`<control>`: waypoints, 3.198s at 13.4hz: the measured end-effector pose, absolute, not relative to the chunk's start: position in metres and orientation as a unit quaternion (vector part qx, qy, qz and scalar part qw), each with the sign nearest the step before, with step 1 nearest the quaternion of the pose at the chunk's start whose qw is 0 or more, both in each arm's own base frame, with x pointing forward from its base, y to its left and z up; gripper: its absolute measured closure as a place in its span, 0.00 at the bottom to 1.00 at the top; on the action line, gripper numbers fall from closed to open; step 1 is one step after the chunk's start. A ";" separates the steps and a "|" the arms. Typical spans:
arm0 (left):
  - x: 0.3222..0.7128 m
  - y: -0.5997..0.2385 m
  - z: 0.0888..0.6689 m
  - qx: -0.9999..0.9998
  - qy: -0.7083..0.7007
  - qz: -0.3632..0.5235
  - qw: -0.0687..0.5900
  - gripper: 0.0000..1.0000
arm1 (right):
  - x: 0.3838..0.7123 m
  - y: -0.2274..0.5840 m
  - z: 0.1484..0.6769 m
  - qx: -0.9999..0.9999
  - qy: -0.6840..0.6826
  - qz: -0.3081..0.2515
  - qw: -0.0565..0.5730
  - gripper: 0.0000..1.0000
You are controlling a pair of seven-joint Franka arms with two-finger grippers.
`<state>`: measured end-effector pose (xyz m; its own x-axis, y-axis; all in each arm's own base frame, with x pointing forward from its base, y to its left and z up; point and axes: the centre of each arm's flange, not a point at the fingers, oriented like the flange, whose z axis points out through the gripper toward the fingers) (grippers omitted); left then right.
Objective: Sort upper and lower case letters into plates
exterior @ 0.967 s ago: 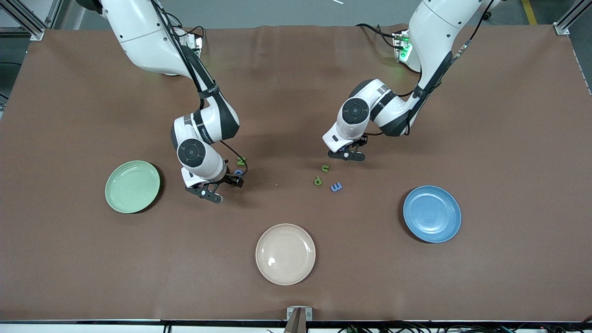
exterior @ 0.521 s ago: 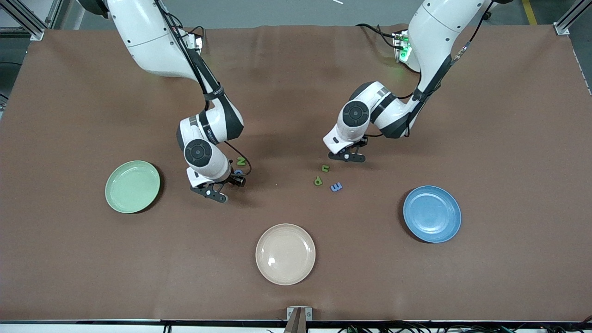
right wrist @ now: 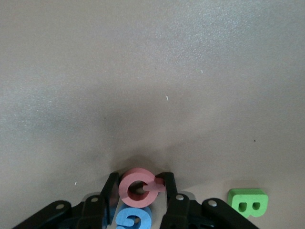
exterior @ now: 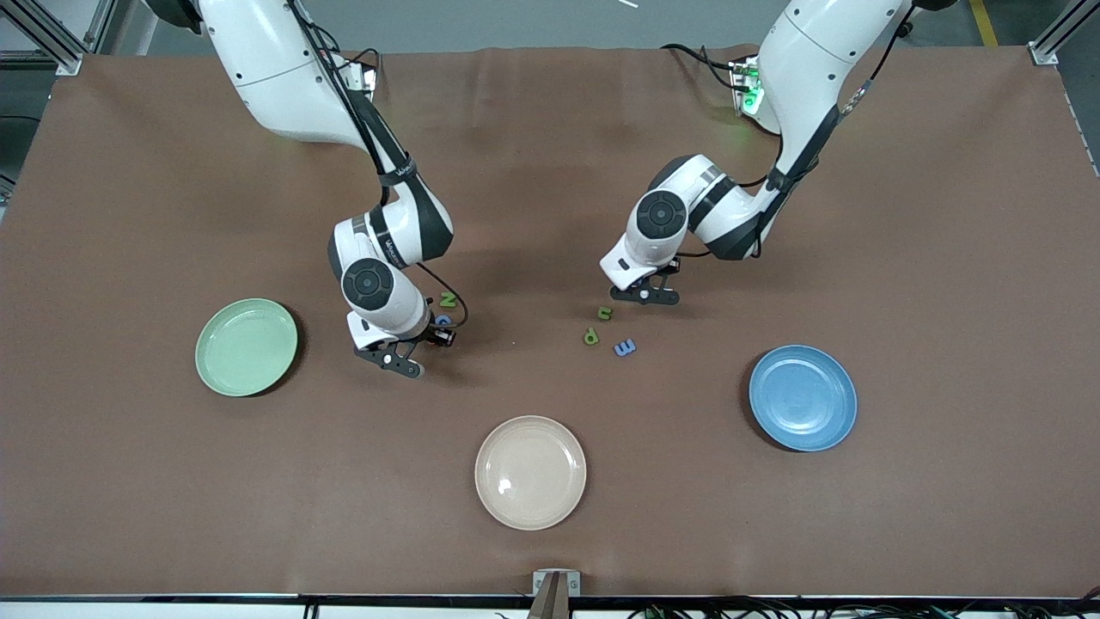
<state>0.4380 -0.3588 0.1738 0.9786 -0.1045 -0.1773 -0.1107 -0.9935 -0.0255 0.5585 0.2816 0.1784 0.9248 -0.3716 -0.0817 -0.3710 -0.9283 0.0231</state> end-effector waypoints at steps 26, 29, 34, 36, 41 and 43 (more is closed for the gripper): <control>0.669 -0.060 0.251 -0.987 -0.152 0.042 -0.038 0.16 | 0.564 -0.056 0.228 0.996 0.072 -0.050 -0.017 0.57; 0.653 -0.152 0.263 -0.983 -0.166 0.055 -0.048 0.00 | 0.550 -0.052 0.210 0.997 0.077 -0.030 -0.010 0.57; 0.590 -0.327 0.256 -0.979 -0.192 0.058 -0.047 0.02 | 0.544 -0.051 0.200 0.996 0.079 -0.033 -0.009 0.57; 0.569 -0.364 0.242 -0.976 -0.204 0.065 -0.045 0.06 | 0.544 -0.051 0.191 0.997 0.079 -0.025 -0.005 0.57; 0.564 -0.390 0.206 -0.961 -0.270 0.050 -0.011 0.22 | 0.544 -0.051 0.180 0.996 0.080 -0.025 -0.003 0.29; 0.569 -0.385 0.194 -0.959 -0.278 0.044 -0.011 0.26 | 0.546 -0.048 0.190 0.996 0.081 -0.032 -0.007 0.08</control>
<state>0.5687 -0.3850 0.1940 0.8415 0.5329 -0.0893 0.5347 -0.8450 -0.0040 0.5462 -0.0485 0.1898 0.9849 0.1612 -0.0630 0.1603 -0.9869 -0.0196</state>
